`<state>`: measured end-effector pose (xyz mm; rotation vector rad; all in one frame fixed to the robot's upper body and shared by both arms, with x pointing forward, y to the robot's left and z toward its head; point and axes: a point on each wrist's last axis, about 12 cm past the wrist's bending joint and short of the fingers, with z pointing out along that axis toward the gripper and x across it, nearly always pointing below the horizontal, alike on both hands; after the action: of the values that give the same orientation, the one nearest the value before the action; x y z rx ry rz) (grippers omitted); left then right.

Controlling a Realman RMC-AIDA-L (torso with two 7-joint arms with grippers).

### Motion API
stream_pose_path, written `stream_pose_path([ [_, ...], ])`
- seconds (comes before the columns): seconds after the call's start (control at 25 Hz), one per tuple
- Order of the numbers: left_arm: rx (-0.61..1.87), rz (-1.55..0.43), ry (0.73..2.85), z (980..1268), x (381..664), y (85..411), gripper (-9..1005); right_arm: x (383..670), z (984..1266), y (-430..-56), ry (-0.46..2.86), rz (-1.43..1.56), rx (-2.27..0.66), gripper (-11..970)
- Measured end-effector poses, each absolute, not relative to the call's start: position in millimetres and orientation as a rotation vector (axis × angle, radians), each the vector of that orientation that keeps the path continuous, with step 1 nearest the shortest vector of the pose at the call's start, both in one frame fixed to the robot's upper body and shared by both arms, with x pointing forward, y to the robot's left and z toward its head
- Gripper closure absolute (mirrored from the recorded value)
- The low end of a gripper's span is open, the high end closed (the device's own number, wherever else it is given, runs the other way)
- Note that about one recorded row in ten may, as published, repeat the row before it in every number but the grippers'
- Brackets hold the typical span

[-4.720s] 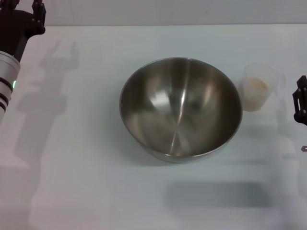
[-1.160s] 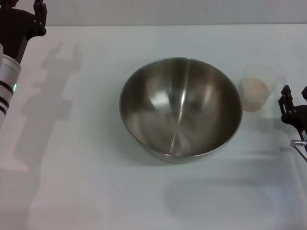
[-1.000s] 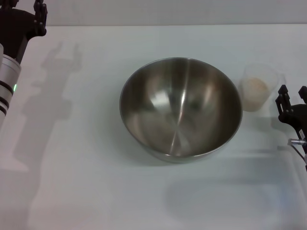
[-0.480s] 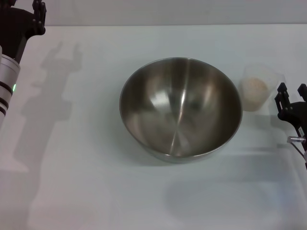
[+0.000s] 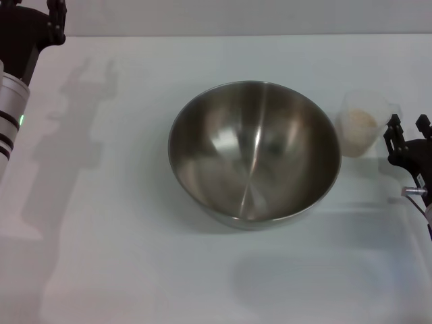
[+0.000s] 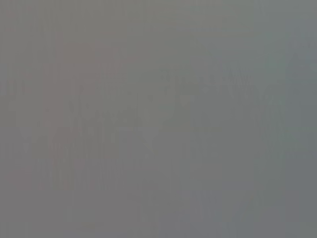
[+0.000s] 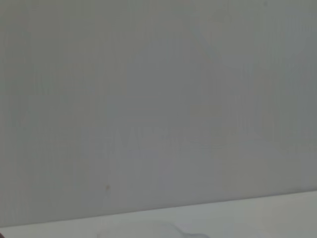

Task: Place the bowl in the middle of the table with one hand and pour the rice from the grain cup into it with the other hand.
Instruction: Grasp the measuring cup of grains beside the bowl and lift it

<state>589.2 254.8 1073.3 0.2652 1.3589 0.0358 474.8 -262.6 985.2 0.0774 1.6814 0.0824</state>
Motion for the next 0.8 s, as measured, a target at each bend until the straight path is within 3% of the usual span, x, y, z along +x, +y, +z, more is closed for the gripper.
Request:
stream_pose_path([
  [0.8, 0.272, 0.023, 1.306, 1085, 597, 249, 546, 489, 989, -269, 1.673, 0.105, 0.093, 489],
])
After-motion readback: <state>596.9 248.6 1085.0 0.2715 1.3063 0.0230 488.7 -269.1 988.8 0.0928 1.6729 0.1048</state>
